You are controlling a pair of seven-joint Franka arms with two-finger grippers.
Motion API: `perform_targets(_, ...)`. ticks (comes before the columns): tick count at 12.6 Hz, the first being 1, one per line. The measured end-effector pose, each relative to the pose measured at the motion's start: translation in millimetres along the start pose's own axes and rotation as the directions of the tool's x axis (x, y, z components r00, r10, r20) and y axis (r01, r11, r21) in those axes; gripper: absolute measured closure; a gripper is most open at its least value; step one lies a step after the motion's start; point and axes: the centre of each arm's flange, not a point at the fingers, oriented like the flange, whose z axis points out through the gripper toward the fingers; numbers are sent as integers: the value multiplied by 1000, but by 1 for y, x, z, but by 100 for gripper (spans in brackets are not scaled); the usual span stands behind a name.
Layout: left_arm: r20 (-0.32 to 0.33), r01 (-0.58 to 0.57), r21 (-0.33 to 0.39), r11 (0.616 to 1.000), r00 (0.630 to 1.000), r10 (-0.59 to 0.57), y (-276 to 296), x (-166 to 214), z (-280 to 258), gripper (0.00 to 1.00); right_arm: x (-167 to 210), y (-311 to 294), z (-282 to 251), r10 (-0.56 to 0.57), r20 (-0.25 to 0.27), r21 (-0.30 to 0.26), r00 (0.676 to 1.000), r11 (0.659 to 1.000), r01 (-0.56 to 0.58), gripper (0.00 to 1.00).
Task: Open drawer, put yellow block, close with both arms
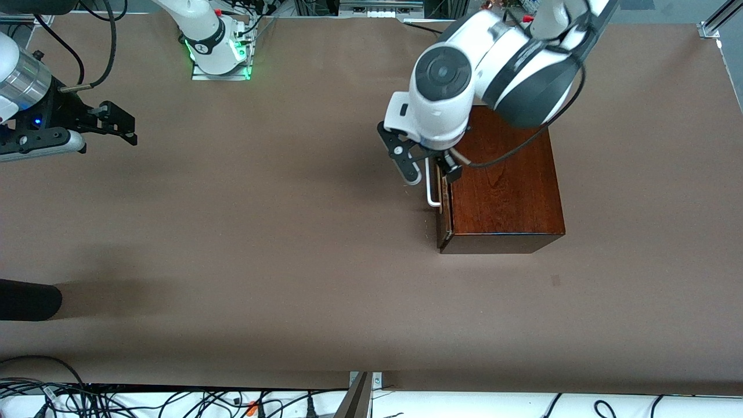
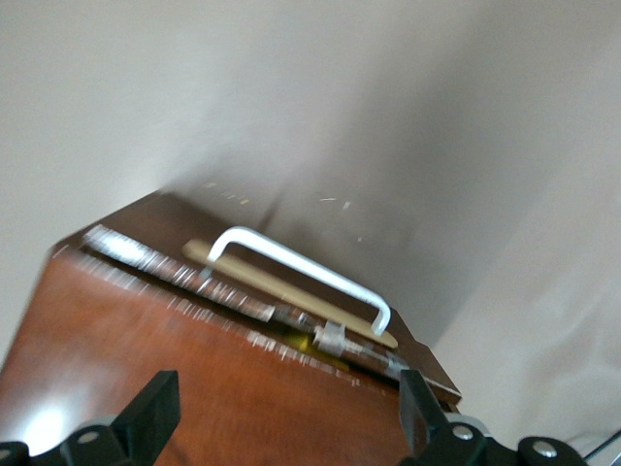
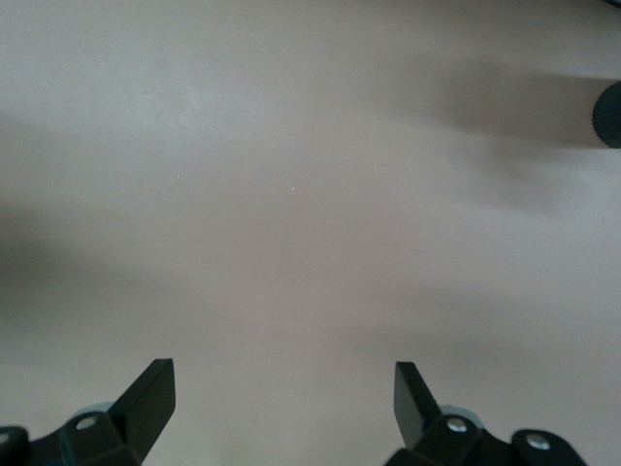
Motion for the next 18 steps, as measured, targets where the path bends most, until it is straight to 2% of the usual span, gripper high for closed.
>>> perform_targets(3, -82, 200, 57, 978, 977, -195, -46, -51, -55, 0, 0, 0, 0, 0, 0, 0, 1000, 1000, 0, 0)
perform_targets(4, -123, 289, 33, 957, 951, -283, -71, -72, -70, 0, 0, 0, 0, 1, 0, 0, 1000, 1000, -1, 0)
perform_targets(5, -148, 399, -25, 916, 905, -398, -97, -100, -79, 0, 0, 0, 0, 1, 0, 0, 1000, 1000, -1, 0)
perform_targets(7, -142, 613, -126, 780, 767, -626, -150, -163, -82, 0, 0, 1, 0, 1, 0, 0, 1000, 1000, -1, 0)
perform_targets(8, -132, 684, -144, 715, 703, -699, -172, -194, -81, 0, 0, 1, 0, 1, 1, 0, 1000, 1000, -1, 0)
perform_targets(10, -124, 762, -155, 629, 617, -777, -200, -247, -80, 0, 0, 1, 0, 1, 0, 0, 1000, 1000, -1, 0)
perform_targets(12, -121, 809, -162, 566, 552, -825, -219, -286, -81, 0, 0, 1, 0, 1, 0, 0, 1000, 1000, -1, 0)
perform_targets(15, -106, 842, -170, 512, 501, -859, -236, -324, -81, 0, 0, 1, 0, 1, 0, 0, 1000, 1000, -1, 0)
perform_targets(18, -122, 852, -168, 497, 482, -868, -230, -345, -94, 0, 0, 1, 0, 1, 0, 0, 1000, 1000, -1, 0)
